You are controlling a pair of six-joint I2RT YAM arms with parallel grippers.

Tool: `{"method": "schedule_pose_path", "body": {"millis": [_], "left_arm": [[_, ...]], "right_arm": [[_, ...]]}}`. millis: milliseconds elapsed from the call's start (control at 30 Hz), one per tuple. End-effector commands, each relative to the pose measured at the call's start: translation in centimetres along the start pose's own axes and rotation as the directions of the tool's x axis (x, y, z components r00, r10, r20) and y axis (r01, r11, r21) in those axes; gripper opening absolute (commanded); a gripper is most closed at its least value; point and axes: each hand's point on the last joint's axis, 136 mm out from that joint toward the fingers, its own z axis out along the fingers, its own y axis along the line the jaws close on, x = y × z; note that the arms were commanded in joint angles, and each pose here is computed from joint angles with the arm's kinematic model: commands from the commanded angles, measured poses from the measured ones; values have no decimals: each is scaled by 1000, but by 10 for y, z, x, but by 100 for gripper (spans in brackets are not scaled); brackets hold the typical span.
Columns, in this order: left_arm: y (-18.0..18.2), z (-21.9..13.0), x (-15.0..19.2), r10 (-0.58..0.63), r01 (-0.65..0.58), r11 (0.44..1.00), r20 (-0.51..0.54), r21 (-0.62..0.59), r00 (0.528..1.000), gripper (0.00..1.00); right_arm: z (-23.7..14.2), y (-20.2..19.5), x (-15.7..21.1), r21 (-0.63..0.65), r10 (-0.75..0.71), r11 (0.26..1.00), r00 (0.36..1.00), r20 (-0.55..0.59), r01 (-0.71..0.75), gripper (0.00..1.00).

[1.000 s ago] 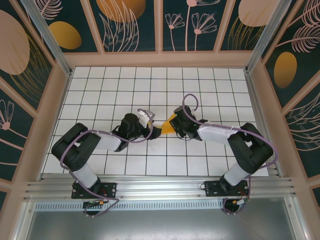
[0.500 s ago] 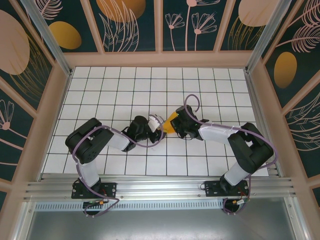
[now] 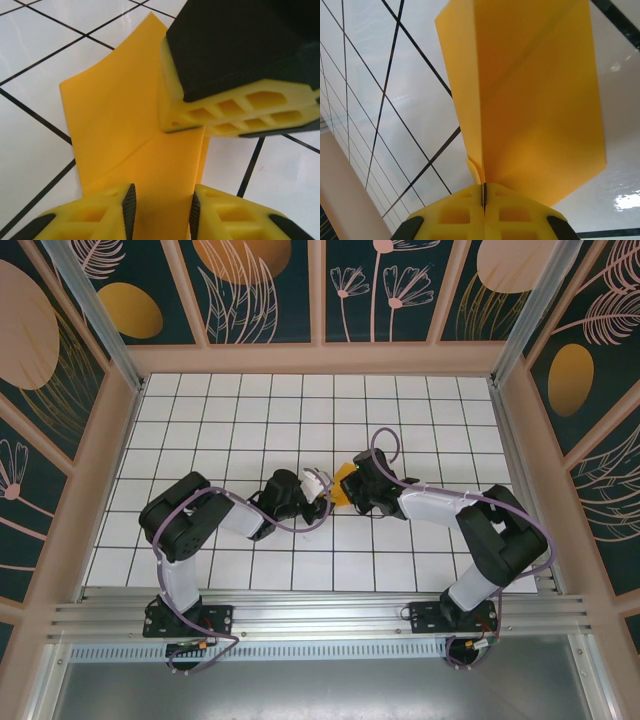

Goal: Fold a paper plane with a square sheet of paper (pick it up from the middle)
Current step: Fourth fold the wing at the center of the table.

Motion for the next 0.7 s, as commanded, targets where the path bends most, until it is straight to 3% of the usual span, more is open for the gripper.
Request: {"method": "schedule_pose_path", "body": {"millis": [0,267,333,567,667], "left_arm": [[-2,7,-8,21,-21,1000,27,18,999,32],[0,8,-6,0,-1,1000,24,9,1000,17],[0,8,-5,-16,16,1000,25,4,1000,13],[4,4,3,-182,183,983,18,-22,983,11],[3,3,1,-276,276,961,23,-17,961,11]], "right_arm": [[4,0,2,-8,26,1000,999,-27,-27,0],[4,2,3,-8,20,1000,999,-42,-20,0],[1,4,1,-17,8,1000,999,-37,-9,8],[-23,17,-16,-77,-191,978,981,34,194,54],[-26,15,-18,-112,-265,957,964,27,266,59]]}}
